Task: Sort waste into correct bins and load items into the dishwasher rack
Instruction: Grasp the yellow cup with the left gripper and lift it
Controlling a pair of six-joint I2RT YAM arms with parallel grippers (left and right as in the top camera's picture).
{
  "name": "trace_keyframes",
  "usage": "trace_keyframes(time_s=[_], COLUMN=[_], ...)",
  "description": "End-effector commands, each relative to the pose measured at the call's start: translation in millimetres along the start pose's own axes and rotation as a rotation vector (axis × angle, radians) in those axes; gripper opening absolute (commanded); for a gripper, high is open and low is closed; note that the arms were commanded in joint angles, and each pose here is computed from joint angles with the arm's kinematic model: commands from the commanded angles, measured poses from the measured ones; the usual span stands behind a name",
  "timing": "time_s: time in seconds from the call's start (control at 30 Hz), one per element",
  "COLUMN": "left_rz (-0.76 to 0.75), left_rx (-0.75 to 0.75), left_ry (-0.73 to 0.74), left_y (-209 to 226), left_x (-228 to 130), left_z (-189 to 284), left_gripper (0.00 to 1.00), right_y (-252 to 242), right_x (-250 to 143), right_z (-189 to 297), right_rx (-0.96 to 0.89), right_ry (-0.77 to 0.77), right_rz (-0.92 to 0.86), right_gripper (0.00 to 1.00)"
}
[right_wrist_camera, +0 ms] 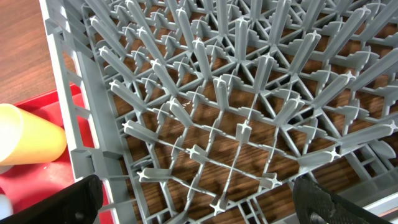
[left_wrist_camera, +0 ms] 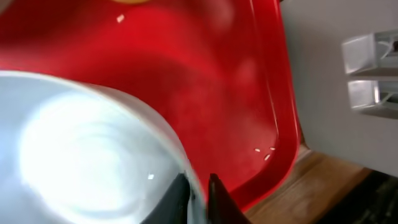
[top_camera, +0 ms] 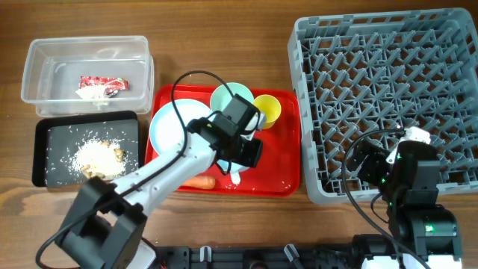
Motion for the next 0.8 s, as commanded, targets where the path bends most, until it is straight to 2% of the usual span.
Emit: trace_keyframes(time_s=[0.0,0.13,0.2,0.3,0.37,0.47,0.77], left_rz=[0.014,-0.004,-0.019,-0.021,-0.022,0.002,0.064], left_rx=[0.021,-0.009,-0.028,-0.01,-0.026,0.026,0.135], left_ry=[-0.009,-0.054,-0.155,-0.342,-0.429,-0.47,-0.386], left_y=[-1.1,-10.4,-23.8,-31.7,-33.6,-22.5,6.5], left_x=[0.3,7.7,28.9,67.9,86.1,100.0,101.9], left_z=[-3.1,11.5,35.4,60.8,64.0,52.1,-1.3], left_gripper=[0.25,0.36,0.4,0.57,0.59,0.58,0.57], right_y=[1.7,1.7,1.7,1.6,1.7,1.7,2.5], right_x=[6.4,6.3,6.2,5.0,5.0,5.0,4.8], right_z=[5.2,5.2,5.2,5.2,5.2,5.2,5.2], right_rx=[0.011,0.011,0.011,0.011,0.011,0.011,0.018], right_ry=[-0.024,-0.024,-0.023,-0.017,-0.017,-0.017,-0.016], right_rz=[-0.01,-0.01,-0.01,-0.01,-0.009,-0.009,-0.009], right_gripper=[1.0,1.0,1.0,1.0,1.0,1.0,1.0])
Point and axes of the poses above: each gripper's point midway between its finger pads, its own z axis back along the fingers, its own y axis along the line the jaws close on, x = y × z, the point moved 5 cm from there along z, back along the fingers, and after that the axes turned 13 degrees about z, right-handed, at the moved point
